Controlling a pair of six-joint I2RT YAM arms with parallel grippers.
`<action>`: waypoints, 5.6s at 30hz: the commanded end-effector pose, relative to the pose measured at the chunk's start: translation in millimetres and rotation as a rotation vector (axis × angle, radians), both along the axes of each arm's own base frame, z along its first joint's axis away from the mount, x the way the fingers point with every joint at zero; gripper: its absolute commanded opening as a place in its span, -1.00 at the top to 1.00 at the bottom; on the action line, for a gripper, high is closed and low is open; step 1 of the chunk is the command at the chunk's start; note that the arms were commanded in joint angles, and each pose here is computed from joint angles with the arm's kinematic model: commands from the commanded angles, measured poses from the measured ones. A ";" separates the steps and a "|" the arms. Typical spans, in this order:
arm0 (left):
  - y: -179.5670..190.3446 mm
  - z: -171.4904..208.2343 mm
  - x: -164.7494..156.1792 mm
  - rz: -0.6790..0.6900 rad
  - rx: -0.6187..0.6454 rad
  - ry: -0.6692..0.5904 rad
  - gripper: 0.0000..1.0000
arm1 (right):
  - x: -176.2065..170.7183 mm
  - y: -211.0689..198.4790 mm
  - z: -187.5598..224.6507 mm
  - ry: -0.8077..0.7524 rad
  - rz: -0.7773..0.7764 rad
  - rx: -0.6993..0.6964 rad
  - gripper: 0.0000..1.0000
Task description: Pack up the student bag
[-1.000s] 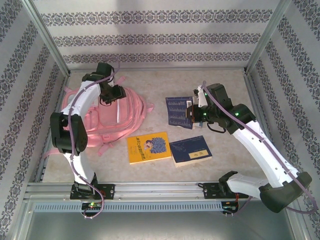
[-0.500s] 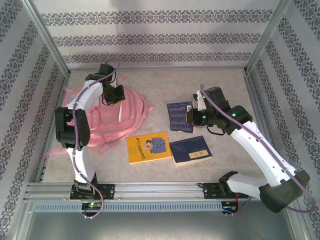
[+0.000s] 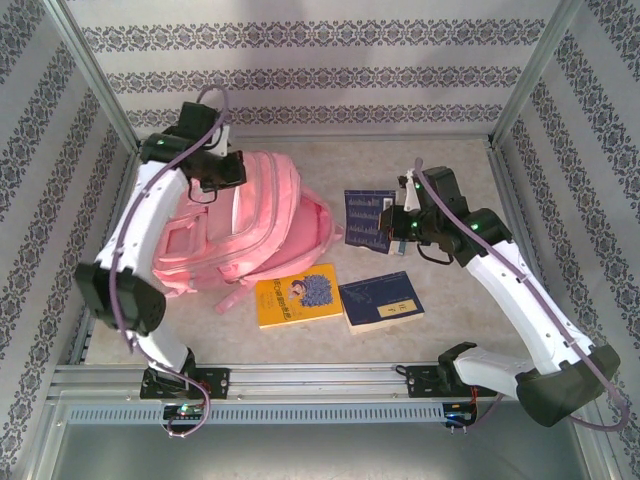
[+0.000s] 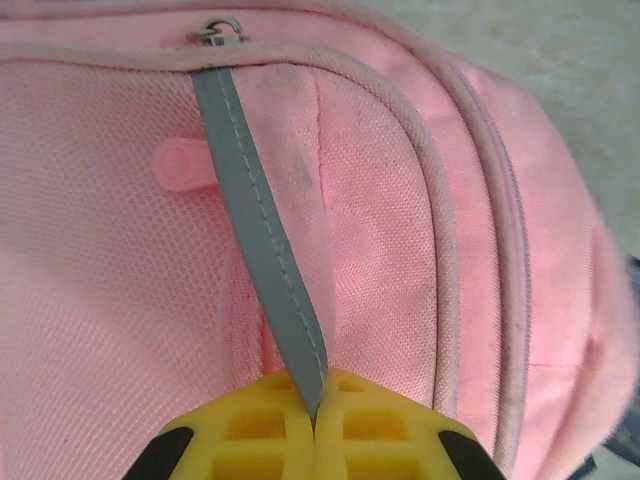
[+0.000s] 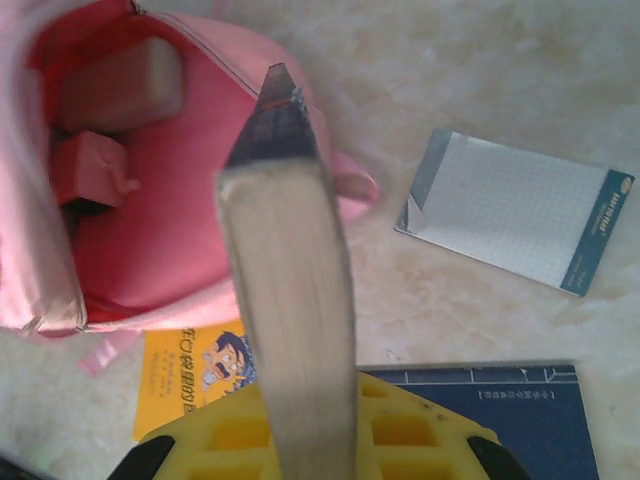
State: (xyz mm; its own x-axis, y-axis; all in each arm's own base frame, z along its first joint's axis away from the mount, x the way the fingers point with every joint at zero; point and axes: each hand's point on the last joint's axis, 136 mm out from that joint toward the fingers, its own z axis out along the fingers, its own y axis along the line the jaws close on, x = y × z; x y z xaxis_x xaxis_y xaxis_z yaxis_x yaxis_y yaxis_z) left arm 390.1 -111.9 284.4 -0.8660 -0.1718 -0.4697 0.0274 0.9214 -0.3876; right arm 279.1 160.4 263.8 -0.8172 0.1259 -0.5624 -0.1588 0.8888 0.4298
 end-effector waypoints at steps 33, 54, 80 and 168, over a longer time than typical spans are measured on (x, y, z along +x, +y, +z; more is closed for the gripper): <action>-58.5 100.4 -26.6 -0.275 -0.387 -0.240 1.00 | 11.8 127.9 16.3 0.273 0.140 0.715 1.00; -67.6 106.6 -15.5 -0.290 -0.459 -0.246 1.00 | 77.2 257.4 -74.4 0.314 0.196 0.508 0.68; 35.6 39.2 31.9 0.136 -0.103 -0.115 1.00 | 31.9 97.8 -30.0 0.061 0.150 0.154 -0.35; -287.6 -275.7 28.1 -0.155 -0.203 0.505 0.67 | 129.1 -32.6 -148.5 0.505 -0.159 0.479 -0.09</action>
State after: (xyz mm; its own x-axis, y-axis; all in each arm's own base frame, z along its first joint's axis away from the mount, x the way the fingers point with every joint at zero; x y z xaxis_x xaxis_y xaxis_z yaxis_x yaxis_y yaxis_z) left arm 448.0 -377.5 31.8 -0.9891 -0.1403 -0.0439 -0.0933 0.8300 -0.5499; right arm 401.3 82.2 65.0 -0.8891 0.4570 0.0239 0.3879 0.7249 0.5693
